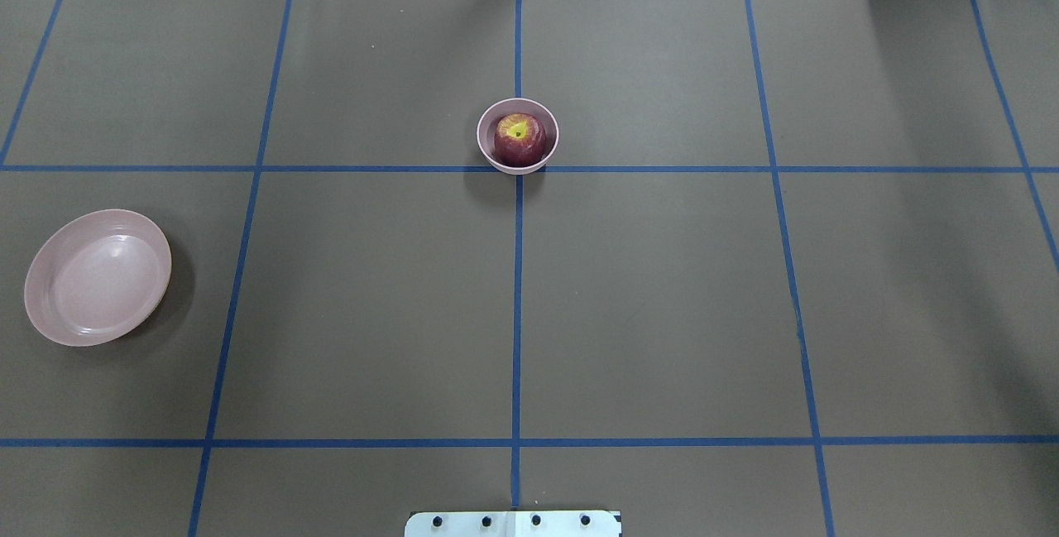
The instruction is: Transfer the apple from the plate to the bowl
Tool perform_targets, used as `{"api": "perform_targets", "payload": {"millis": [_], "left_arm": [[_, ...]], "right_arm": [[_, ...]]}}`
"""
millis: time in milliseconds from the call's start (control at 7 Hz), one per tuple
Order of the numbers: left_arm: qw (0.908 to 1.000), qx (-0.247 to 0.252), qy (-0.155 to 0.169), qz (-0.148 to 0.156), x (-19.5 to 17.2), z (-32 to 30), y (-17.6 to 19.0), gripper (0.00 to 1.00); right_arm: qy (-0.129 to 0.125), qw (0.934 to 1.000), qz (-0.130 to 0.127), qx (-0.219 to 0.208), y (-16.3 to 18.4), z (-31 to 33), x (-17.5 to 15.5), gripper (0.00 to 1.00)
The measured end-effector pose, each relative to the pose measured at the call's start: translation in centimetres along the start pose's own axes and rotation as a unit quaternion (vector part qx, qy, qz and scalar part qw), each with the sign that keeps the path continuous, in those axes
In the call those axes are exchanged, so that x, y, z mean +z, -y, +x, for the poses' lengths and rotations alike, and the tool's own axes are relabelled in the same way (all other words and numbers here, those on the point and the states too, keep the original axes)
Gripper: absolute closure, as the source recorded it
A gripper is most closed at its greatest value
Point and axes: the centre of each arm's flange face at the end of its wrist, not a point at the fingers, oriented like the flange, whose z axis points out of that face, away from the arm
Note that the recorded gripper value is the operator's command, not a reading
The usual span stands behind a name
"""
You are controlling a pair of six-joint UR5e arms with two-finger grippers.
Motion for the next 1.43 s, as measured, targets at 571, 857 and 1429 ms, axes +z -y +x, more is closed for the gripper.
{"api": "perform_targets", "payload": {"millis": [571, 857, 1429], "left_arm": [[1.0, -0.002, 0.002, 0.006, -0.4, -0.3, -0.2, 0.02], [1.0, 0.001, 0.001, 0.007, -0.4, -0.2, 0.0, 0.02], [0.9997, 0.012, 0.002, 0.022, -1.7, 0.8, 0.3, 0.02]], "right_arm": [[-0.029, 0.9994, 0.0, -0.021, 0.5, 0.8, -0.4, 0.0], [-0.035, 0.9991, 0.001, -0.022, 0.8, 0.9, -0.4, 0.0], [-0.04, 0.9989, 0.001, -0.023, 1.0, 1.1, -0.2, 0.0]]}}
